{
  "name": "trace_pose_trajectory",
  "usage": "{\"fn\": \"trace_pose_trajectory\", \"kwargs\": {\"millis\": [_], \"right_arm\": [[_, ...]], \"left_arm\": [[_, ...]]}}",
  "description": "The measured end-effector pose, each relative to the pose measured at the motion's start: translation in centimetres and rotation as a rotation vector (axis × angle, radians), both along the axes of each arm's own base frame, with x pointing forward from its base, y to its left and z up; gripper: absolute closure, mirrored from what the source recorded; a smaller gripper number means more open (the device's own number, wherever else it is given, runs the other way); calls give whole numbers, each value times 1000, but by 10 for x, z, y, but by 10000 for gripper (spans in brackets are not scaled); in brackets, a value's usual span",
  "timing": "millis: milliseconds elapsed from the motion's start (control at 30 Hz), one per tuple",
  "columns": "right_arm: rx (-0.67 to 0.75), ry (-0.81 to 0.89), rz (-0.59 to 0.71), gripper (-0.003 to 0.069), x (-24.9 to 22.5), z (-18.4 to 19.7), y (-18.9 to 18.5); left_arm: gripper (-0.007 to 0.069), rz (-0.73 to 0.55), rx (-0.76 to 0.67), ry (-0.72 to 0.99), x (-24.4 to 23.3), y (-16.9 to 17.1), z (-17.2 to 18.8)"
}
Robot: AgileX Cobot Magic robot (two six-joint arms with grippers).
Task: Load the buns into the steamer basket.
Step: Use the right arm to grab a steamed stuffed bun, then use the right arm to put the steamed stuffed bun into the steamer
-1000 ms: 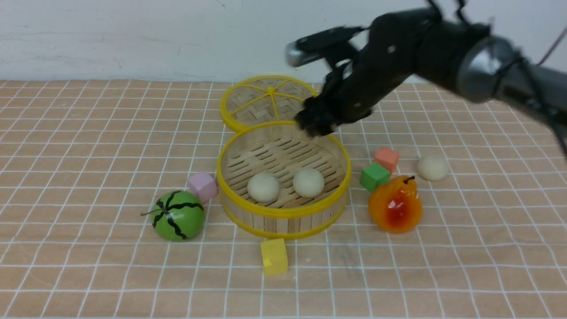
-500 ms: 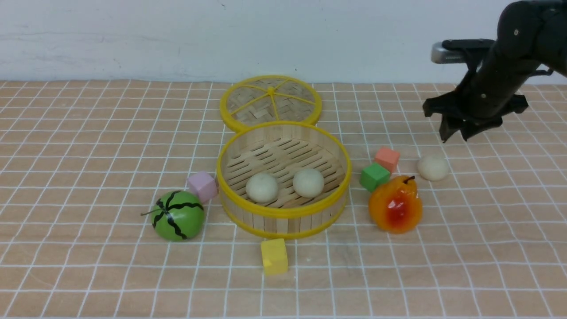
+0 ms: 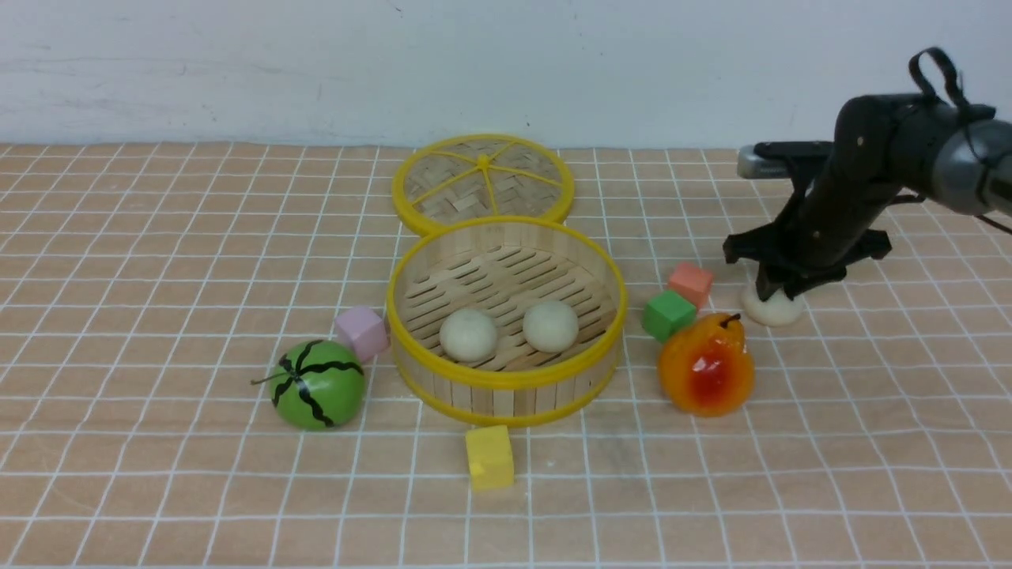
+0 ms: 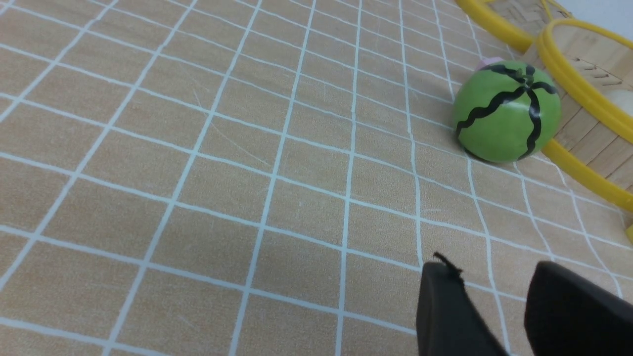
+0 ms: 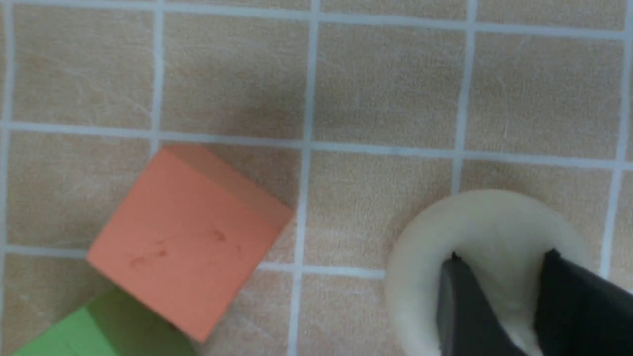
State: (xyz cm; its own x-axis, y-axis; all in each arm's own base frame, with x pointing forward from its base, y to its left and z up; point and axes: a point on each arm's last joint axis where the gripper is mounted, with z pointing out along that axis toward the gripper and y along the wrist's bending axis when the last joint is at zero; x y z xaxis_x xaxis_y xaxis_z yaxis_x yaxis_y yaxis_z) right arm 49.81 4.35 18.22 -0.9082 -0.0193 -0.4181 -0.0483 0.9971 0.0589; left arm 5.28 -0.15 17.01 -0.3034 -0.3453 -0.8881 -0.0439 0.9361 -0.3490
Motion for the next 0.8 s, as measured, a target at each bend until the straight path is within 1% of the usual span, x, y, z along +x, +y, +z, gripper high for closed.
{"fn": "trace_pose_trajectory", "kwargs": {"millis": [67, 100, 133, 200, 233, 267, 333, 400, 433, 500, 567, 633, 667, 700, 733, 800], "right_arm": [[-3, -6, 1, 480, 0, 0, 0], [-2, -11, 0, 508, 1, 1, 0], [4, -19, 3, 592, 0, 5, 0], [35, -28, 6, 642, -1, 12, 4], [40, -28, 5, 648, -1, 13, 4], [73, -53, 41, 655, -5, 28, 10], [102, -90, 101, 655, -9, 45, 20], [151, -149, 194, 655, -17, 69, 42], [156, -155, 204, 655, -18, 71, 45], [217, -211, 318, 655, -27, 88, 75], [262, -238, 394, 655, -31, 92, 97], [292, -267, 463, 655, -33, 88, 119], [296, -271, 470, 655, -34, 87, 121], [305, -301, 492, 655, -32, 80, 136], [306, -305, 495, 655, -32, 79, 137], [297, -342, 499, 651, -27, 65, 151]], "left_arm": [[386, 0, 0, 0, 0, 0, 0], [387, 0, 0, 0, 0, 0, 0], [386, 0, 0, 0, 0, 0, 0], [386, 0, 0, 0, 0, 0, 0], [386, 0, 0, 0, 0, 0, 0], [386, 0, 0, 0, 0, 0, 0], [386, 0, 0, 0, 0, 0, 0], [386, 0, 0, 0, 0, 0, 0], [386, 0, 0, 0, 0, 0, 0], [386, 0, 0, 0, 0, 0, 0], [386, 0, 0, 0, 0, 0, 0], [386, 0, 0, 0, 0, 0, 0], [386, 0, 0, 0, 0, 0, 0], [386, 0, 0, 0, 0, 0, 0], [386, 0, 0, 0, 0, 0, 0], [386, 0, 0, 0, 0, 0, 0]]}}
